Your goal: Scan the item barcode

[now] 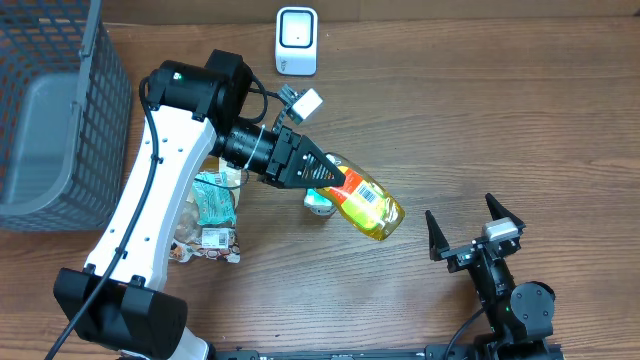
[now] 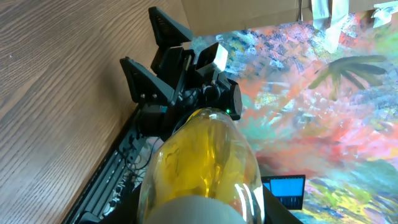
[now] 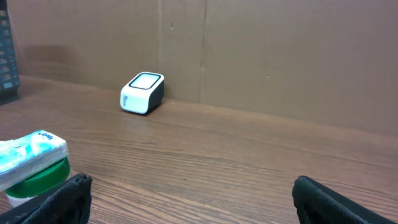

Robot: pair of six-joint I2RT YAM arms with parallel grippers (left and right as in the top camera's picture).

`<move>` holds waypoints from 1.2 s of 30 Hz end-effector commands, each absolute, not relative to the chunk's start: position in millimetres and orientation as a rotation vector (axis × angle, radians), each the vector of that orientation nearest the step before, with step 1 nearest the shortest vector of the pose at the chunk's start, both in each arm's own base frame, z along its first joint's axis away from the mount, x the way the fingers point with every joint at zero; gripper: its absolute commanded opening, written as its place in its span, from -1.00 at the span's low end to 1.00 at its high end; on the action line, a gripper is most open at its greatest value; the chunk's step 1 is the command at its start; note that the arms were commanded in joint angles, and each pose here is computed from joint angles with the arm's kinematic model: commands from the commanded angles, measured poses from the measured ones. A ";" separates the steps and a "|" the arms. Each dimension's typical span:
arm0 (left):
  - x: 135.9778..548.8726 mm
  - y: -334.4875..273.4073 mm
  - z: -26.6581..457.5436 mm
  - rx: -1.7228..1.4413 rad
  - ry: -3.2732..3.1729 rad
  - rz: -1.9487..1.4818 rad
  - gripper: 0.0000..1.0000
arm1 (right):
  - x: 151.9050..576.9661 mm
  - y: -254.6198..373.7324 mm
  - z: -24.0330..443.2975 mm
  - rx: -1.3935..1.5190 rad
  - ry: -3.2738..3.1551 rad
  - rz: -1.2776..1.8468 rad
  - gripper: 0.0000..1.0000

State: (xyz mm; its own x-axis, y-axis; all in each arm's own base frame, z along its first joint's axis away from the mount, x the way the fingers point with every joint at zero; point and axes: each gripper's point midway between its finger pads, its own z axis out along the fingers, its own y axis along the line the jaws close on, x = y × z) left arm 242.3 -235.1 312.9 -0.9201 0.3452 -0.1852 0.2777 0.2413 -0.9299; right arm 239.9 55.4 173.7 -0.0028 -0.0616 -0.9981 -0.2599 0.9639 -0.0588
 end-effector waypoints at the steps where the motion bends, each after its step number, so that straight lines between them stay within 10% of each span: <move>1: 240.6 -238.2 327.2 -0.607 -2.386 1.875 -0.88 | 240.3 53.6 171.4 -0.245 1.570 0.153 1.00; 36: 221.8 -259.4 315.0 -0.766 -2.387 1.764 -0.92 | 240.3 53.6 171.4 -0.245 1.570 0.153 1.00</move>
State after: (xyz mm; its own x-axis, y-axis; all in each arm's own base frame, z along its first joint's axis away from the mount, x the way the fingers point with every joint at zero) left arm 221.6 -258.3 310.3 -0.8764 0.4345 -0.2080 0.3260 0.2171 -0.9201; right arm 239.9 55.4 173.6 -0.0030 -0.0621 -0.9981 -0.2599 0.9638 -0.0591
